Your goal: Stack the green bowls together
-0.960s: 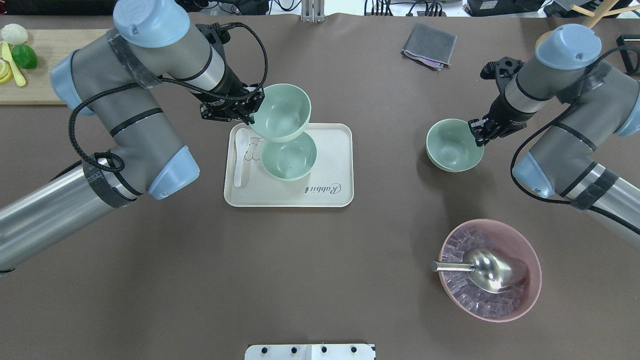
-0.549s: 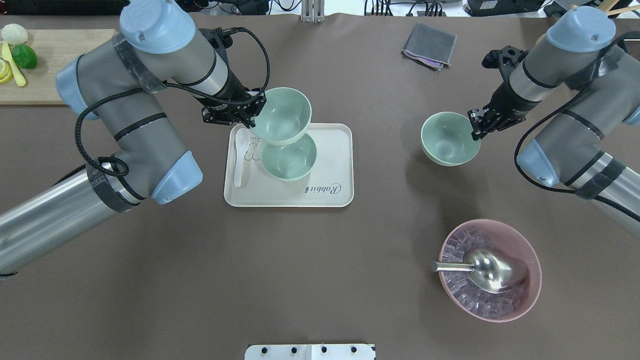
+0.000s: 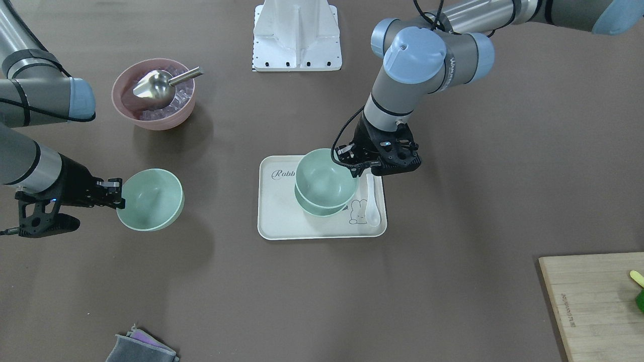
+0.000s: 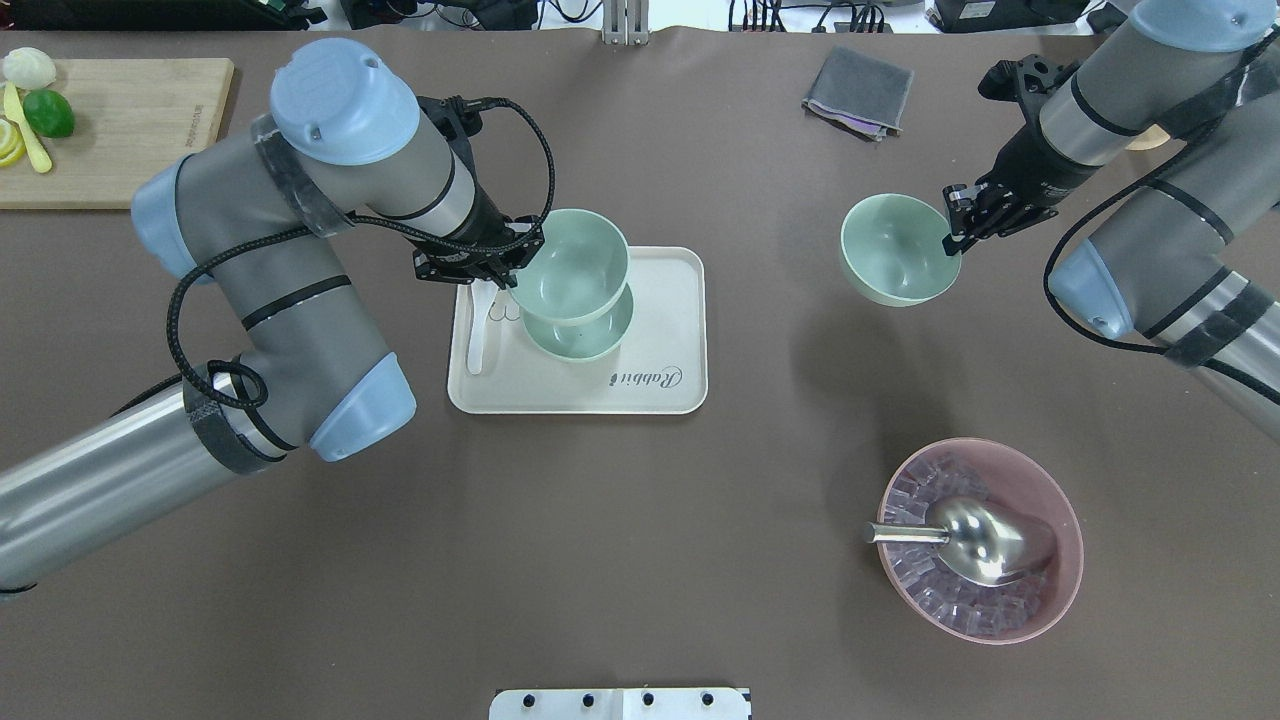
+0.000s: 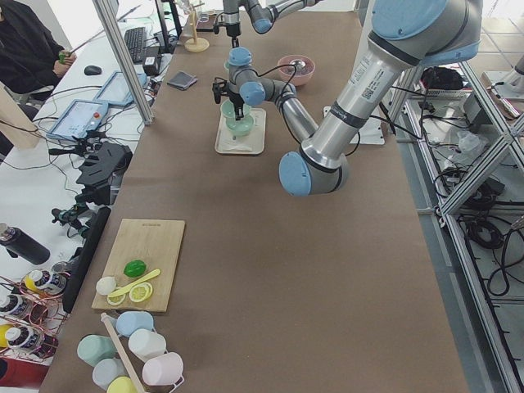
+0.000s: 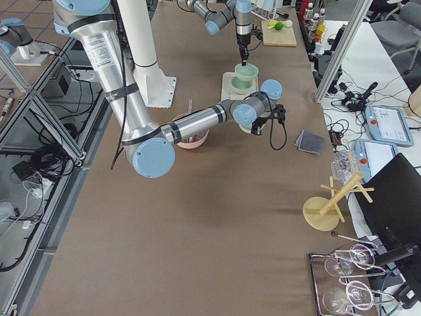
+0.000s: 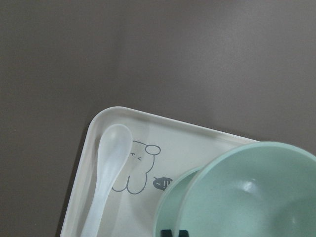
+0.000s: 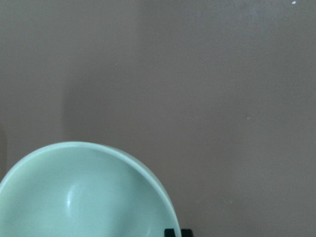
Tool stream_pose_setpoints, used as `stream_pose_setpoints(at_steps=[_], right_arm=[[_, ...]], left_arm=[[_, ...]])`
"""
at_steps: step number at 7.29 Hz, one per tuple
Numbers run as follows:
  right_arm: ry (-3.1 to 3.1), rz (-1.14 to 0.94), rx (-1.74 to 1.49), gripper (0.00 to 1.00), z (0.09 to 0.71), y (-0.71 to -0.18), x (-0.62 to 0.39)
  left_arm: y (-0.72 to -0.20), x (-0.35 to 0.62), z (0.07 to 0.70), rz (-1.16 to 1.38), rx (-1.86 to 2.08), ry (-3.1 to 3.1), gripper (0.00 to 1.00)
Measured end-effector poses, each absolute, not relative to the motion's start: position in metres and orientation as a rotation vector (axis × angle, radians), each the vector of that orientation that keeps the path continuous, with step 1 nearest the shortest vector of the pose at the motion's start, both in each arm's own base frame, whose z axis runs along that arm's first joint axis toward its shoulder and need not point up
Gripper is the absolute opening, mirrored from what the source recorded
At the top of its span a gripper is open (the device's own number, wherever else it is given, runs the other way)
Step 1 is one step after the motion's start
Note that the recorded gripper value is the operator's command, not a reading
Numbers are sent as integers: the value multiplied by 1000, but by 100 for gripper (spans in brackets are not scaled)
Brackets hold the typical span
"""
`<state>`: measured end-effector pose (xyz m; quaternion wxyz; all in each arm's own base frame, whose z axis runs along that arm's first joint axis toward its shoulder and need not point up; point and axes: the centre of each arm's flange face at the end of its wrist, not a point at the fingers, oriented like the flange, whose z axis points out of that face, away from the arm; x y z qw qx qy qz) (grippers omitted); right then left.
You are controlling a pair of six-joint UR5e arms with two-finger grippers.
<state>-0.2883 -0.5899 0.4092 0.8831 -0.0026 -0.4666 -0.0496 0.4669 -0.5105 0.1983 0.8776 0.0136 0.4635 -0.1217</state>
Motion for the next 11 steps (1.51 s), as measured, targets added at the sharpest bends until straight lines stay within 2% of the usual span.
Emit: stream_pose_setpoints(at_steps=[3,11], right_arm=[[-975,-104,-1,0,405,-591,-289],[-977,-108,6,0,400,-593,-289]], left_arm=[[-486,488,202,-237,60,930,0],[-493,505,220,-224,61,930,0]])
